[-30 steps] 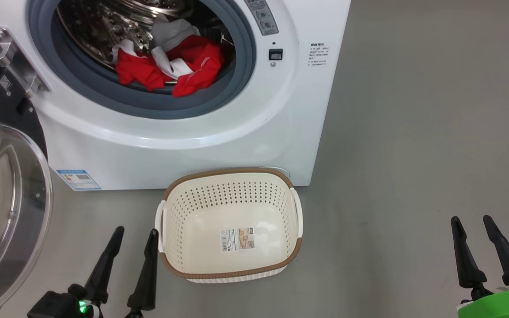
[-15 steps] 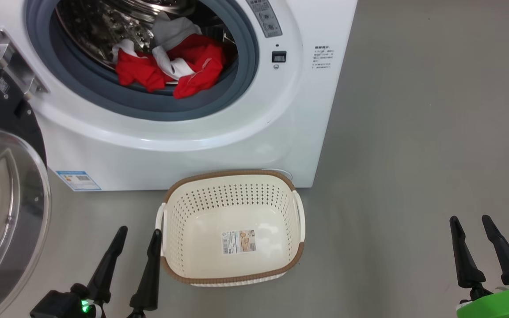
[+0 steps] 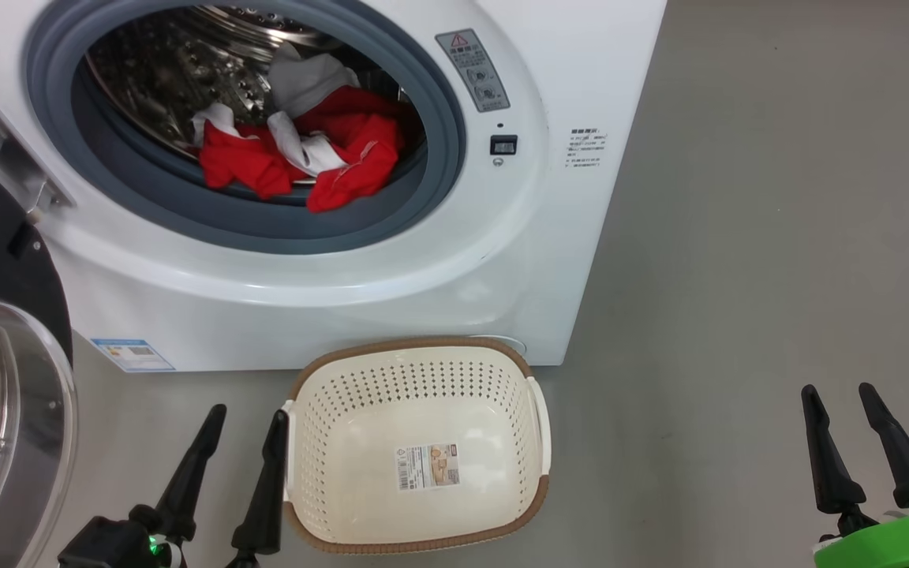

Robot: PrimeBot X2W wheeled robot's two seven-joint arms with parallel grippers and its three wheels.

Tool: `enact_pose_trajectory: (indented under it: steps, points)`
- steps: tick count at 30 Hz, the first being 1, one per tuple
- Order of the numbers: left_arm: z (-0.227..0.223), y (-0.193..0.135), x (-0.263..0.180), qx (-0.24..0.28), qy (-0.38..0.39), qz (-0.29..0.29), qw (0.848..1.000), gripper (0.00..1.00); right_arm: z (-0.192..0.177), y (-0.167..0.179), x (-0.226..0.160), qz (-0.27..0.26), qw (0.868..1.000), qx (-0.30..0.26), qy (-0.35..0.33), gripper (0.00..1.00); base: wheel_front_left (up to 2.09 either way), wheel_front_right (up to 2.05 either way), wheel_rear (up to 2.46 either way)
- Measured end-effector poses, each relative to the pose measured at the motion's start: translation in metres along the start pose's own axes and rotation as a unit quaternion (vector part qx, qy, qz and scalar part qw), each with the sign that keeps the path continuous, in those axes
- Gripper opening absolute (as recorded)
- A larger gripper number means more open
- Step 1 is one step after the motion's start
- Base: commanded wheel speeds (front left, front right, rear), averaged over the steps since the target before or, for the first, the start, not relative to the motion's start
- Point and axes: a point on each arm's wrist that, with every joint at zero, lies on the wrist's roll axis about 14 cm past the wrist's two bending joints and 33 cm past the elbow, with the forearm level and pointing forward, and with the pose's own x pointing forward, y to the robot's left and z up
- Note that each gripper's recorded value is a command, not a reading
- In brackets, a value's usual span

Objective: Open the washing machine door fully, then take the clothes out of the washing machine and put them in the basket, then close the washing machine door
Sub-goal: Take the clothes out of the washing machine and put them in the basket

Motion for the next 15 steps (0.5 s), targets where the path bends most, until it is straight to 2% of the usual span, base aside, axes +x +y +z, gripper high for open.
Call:
enact_pose_trajectory:
  steps: [15]
  points:
    - [-0.0059,0.0059,-0.0027,0.001,0.009,0.010,1.000,1.00,-0.0043,0.0032,0.0038,0.005,1.000,0.000,0.006,1.00,0.02,-0.02,0.00]
